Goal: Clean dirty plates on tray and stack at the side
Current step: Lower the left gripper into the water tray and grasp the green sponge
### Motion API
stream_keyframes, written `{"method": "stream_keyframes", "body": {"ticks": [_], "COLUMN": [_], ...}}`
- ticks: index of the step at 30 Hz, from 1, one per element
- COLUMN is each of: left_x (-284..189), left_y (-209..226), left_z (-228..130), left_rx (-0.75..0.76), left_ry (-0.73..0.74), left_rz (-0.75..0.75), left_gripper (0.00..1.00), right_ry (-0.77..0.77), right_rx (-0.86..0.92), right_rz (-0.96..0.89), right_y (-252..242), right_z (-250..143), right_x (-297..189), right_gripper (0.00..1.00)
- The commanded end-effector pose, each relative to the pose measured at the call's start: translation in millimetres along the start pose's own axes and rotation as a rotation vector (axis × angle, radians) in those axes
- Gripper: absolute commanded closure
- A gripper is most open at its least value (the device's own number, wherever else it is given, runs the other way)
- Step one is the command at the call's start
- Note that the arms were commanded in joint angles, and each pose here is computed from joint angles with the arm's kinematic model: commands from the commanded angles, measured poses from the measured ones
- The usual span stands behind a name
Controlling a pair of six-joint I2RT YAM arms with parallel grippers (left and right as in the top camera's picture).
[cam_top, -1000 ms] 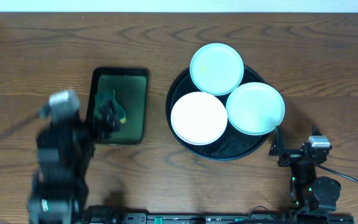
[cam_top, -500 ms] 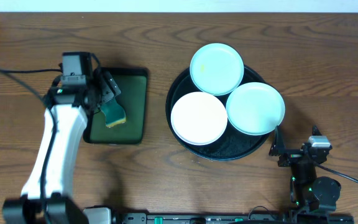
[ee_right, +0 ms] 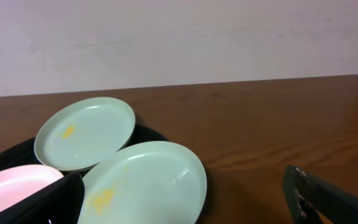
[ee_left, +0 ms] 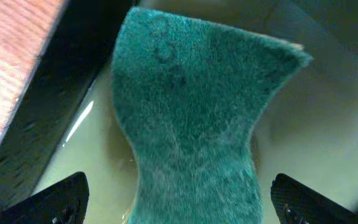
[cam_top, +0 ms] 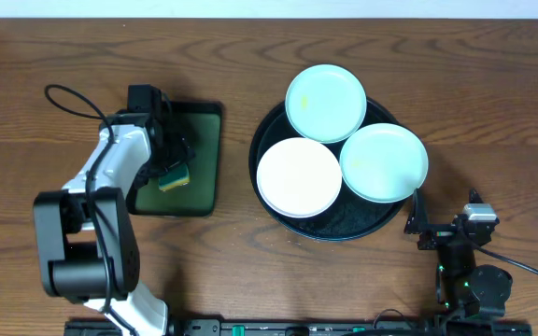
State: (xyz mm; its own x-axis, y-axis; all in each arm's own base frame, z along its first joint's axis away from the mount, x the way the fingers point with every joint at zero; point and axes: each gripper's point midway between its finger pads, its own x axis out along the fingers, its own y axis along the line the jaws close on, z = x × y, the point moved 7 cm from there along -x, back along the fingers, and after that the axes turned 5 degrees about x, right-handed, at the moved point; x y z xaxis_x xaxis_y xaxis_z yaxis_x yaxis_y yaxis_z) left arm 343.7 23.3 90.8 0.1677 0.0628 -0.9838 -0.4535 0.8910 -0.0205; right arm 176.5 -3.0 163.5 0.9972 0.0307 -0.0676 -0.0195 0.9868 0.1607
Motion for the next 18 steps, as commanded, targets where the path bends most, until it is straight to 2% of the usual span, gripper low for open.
{"method": "stream_keyframes", "body": {"ticks": [1, 10, 14, 18], "left_x": [3.0, 25.1, 25.0, 25.1], "left_y": [-1.5, -1.9, -2.4, -2.2], "left_z": [5.6, 2.2, 3.4, 4.3], "left_rx": [0.03, 0.039, 0.041, 0.041], "left_ry": [0.0, 0.0, -0.007, -0.014], "left_rz": [-0.008, -0.013, -0.016, -0.013], "left_gripper": [0.06, 0.07, 0.38, 0.4], "right_ry": [-0.002, -0.002, -0.002, -0.002], "right_rx": [-0.012, -0.011, -0.012, -0.011], "right_rz": [-0.013, -0.013, -0.013, -0.013], "right_y": [-2.1, -2.1, -2.1, -2.1], "right_z": [-0.2, -0.2, -0.2, -0.2], "right_x": [-0.3, -0.3, -0.3, -0.3], "right_gripper": [0.01, 0.01, 0.01, 0.01]}}
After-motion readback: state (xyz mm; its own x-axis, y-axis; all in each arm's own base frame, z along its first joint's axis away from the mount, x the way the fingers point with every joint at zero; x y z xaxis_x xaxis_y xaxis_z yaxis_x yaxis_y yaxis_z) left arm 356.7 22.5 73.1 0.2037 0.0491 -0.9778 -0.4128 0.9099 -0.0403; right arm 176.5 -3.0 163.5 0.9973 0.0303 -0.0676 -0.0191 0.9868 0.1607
